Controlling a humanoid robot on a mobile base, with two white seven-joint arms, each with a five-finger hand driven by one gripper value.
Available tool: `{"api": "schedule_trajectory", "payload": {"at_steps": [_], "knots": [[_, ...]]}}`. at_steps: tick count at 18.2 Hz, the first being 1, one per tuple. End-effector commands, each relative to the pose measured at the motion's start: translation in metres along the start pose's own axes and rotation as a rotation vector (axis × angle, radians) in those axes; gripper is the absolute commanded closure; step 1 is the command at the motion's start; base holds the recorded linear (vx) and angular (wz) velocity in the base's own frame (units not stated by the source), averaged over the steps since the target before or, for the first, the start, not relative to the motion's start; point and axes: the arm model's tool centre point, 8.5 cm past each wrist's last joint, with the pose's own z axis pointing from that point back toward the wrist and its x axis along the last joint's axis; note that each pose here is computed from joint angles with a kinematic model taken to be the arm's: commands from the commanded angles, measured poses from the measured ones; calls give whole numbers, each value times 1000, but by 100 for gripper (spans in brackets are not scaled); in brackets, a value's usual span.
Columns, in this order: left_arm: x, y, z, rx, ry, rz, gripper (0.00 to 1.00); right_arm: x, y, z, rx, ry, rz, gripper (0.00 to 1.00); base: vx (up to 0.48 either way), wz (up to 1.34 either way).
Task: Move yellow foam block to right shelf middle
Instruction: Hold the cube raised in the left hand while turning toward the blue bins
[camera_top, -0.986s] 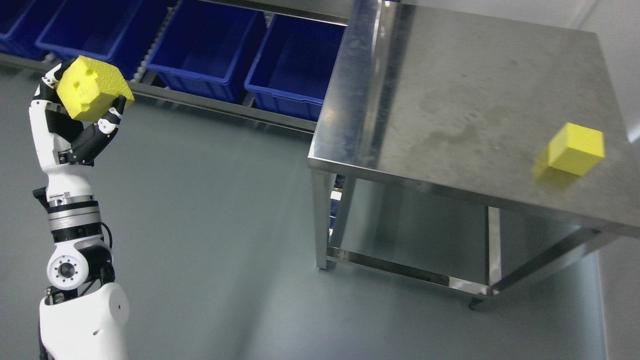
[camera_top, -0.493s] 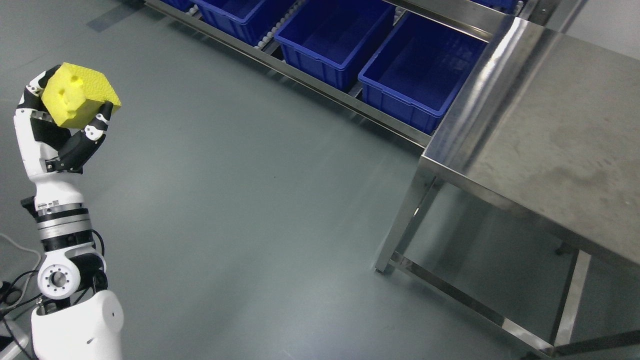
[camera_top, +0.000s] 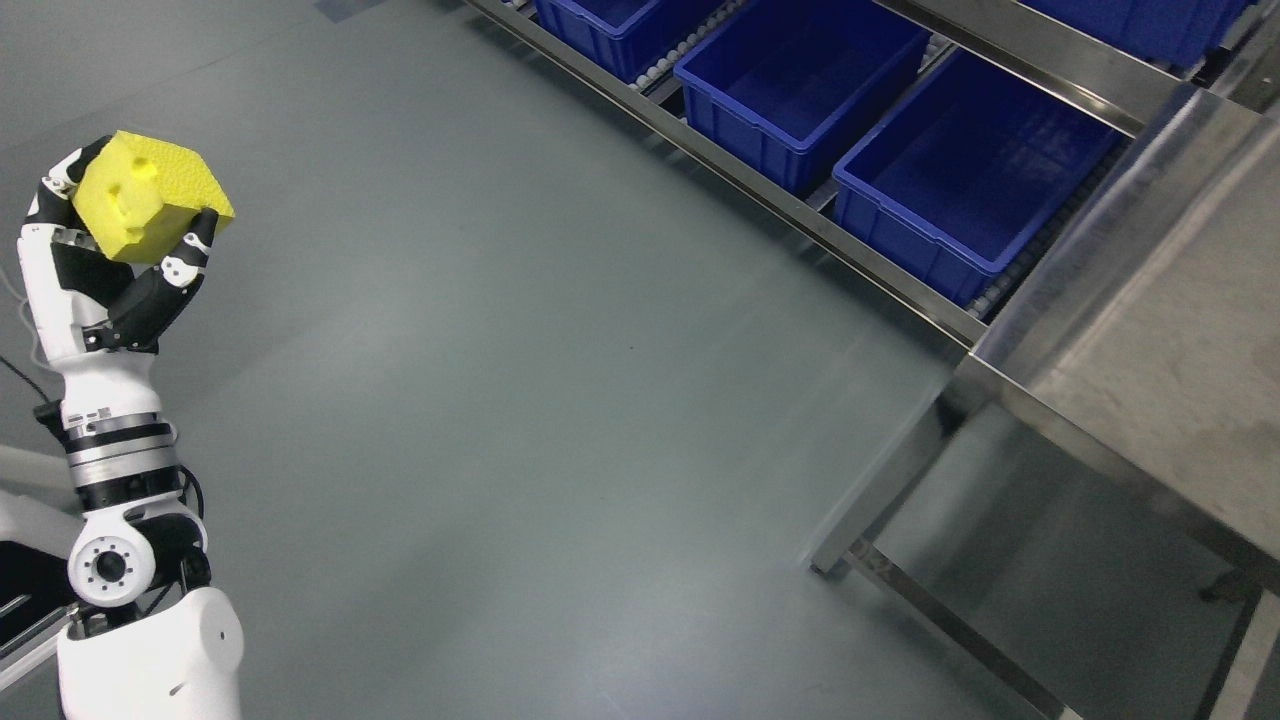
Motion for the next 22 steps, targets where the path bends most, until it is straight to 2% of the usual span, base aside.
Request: {"api": "schedule_trajectory", "payload": {"at_steps": [1, 11, 22], "knots": [[0, 6, 5, -7, 7, -21, 69, 8, -11, -1, -16, -20, 2, 0, 75, 404], [-3, 6, 10, -19, 21, -22, 69, 8, -11, -1, -16, -20, 2, 0, 156, 511], [-10, -20, 15, -92, 49, 5, 69, 8, -11, -1, -16, -20, 2, 0, 305, 119]]}}
